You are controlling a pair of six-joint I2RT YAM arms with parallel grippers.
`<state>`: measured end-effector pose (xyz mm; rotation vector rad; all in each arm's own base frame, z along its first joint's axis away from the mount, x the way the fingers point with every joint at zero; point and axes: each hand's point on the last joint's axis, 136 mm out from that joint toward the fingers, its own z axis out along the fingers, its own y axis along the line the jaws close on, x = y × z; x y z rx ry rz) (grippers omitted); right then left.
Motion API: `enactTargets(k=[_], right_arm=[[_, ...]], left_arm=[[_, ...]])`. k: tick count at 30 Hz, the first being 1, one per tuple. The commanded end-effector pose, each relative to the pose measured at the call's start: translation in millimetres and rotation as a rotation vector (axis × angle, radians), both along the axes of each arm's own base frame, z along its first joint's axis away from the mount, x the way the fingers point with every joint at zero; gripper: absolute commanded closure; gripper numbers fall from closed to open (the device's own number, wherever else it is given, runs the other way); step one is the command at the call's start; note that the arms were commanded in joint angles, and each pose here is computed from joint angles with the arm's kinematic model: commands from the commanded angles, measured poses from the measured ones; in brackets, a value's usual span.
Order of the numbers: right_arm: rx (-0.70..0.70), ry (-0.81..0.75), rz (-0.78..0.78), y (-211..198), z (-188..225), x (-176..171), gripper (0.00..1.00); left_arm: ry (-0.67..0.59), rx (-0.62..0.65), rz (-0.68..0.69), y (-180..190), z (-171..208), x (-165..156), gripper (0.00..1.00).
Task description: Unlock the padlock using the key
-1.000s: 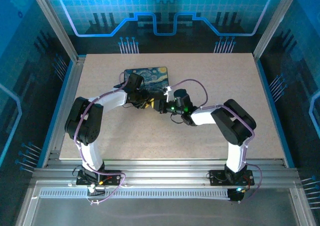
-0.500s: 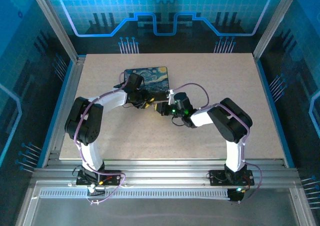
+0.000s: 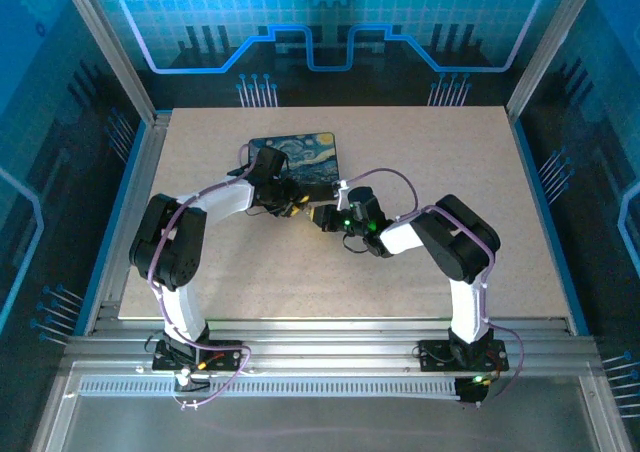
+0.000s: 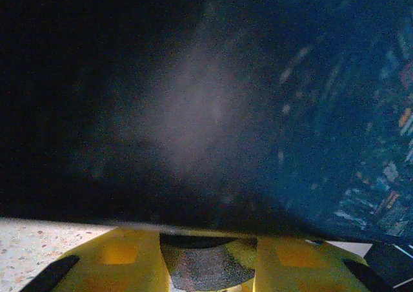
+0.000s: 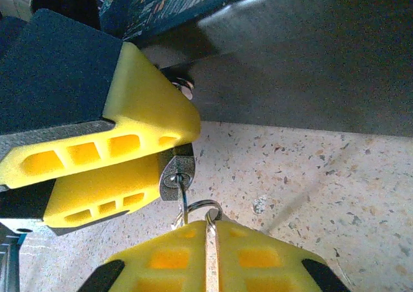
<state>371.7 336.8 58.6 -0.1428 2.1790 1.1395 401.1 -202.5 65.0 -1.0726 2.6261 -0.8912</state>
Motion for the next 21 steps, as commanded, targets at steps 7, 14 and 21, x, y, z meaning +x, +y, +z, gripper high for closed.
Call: enactTargets(k=[7, 14, 21], right_arm=[[0.079, -0.043, 0.011, 18.6, 20.8, 21.5, 0.92], [0.041, -0.058, 0.015, 11.4, 21.4, 16.9, 0.91], [-0.33, -0.104, 0.092, -31.1, -7.5, -10.0, 0.8]], left_arm=[[0.05, -0.108, -0.07, -29.1, 11.3, -23.0, 1.0], [0.069, -0.098, -0.069, -27.8, 9.3, -24.5, 0.99], [0.173, -0.094, -0.194, -28.6, 9.3, -35.6, 0.95]])
